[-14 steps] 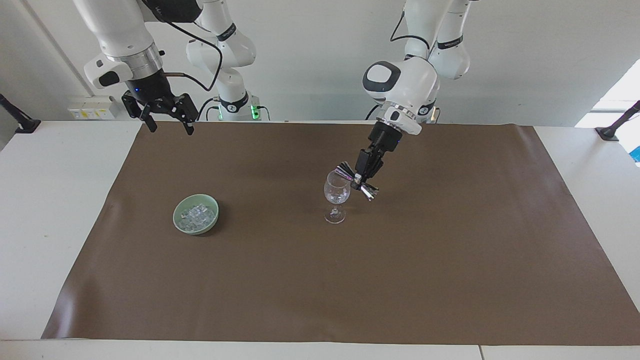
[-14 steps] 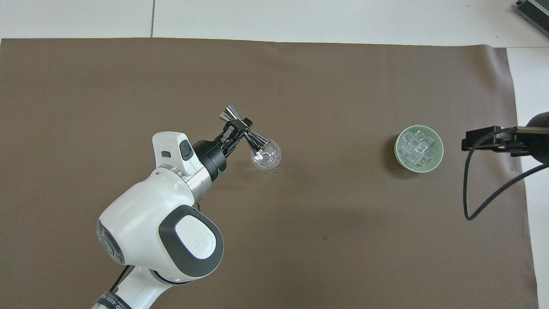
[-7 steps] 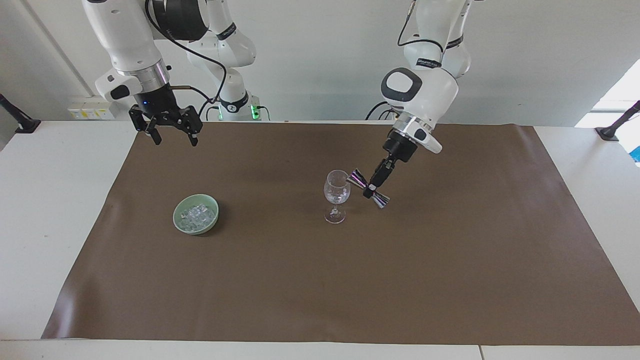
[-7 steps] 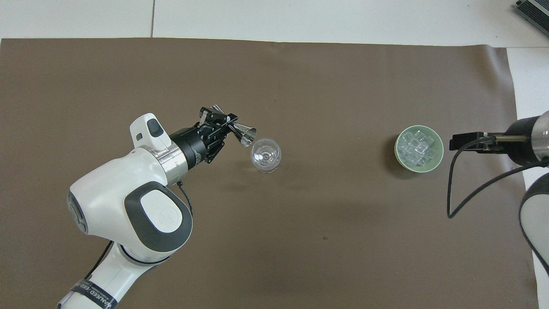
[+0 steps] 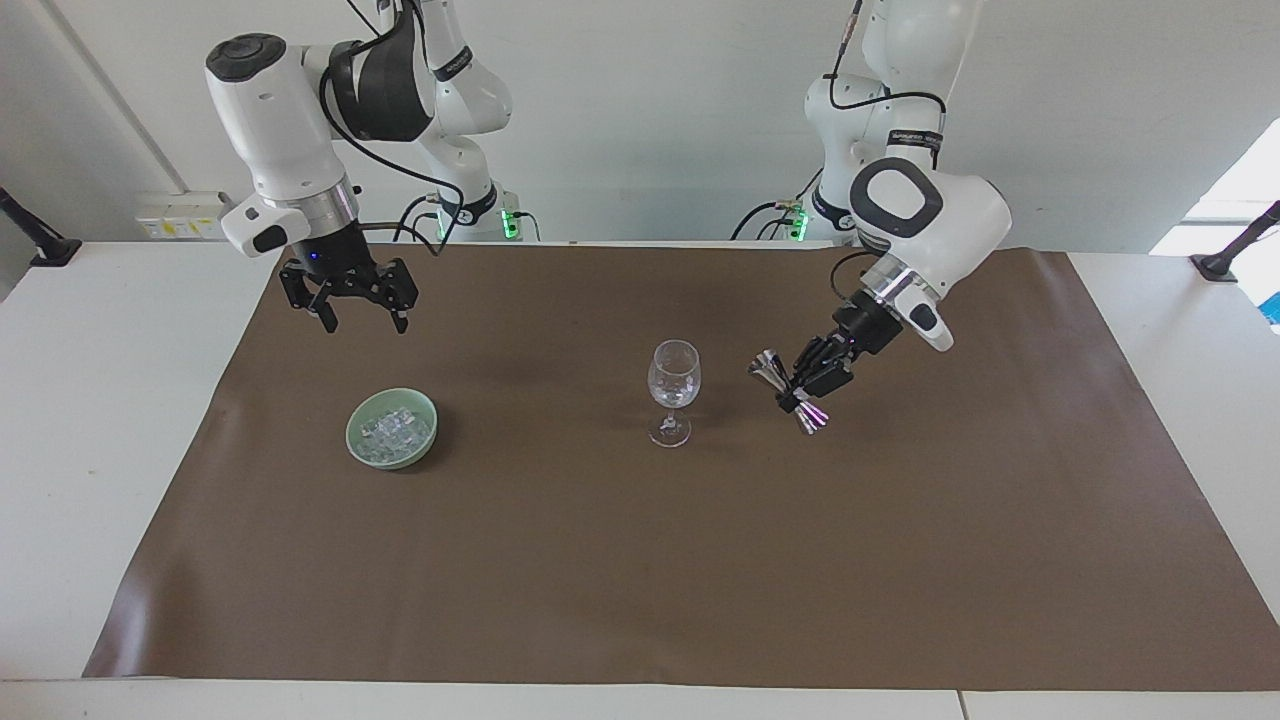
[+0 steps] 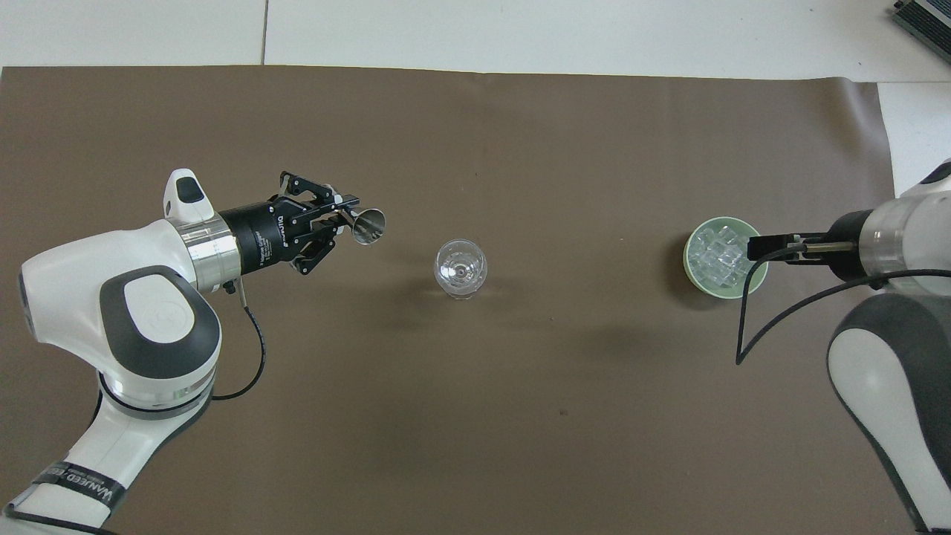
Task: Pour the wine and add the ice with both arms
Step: 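Withdraw the left gripper from the glass while the right gripper reaches the ice cup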
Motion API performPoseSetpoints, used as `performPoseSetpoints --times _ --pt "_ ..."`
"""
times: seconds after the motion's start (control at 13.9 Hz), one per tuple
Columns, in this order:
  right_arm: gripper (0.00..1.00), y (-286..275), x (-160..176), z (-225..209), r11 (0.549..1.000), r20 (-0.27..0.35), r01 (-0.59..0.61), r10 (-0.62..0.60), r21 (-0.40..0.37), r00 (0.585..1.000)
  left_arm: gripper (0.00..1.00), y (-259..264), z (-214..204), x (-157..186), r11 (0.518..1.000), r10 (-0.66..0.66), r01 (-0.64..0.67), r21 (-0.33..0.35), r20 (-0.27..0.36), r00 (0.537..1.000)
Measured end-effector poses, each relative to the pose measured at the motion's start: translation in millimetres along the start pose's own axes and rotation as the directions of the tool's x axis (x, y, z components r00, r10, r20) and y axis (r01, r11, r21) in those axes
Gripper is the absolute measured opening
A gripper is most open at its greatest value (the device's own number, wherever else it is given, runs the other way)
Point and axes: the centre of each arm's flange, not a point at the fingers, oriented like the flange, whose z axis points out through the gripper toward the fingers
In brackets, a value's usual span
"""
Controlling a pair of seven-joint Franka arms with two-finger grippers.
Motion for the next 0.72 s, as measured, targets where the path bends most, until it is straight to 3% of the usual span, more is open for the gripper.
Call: performPoseSetpoints --times 0.72 --pt "1.00 21 -1 103 0.989 -0.004 0.144 -0.144 -0.015 0.990 0.20 -15 -69 91 0.980 -0.196 0.191 0.049 0.141 0.970"
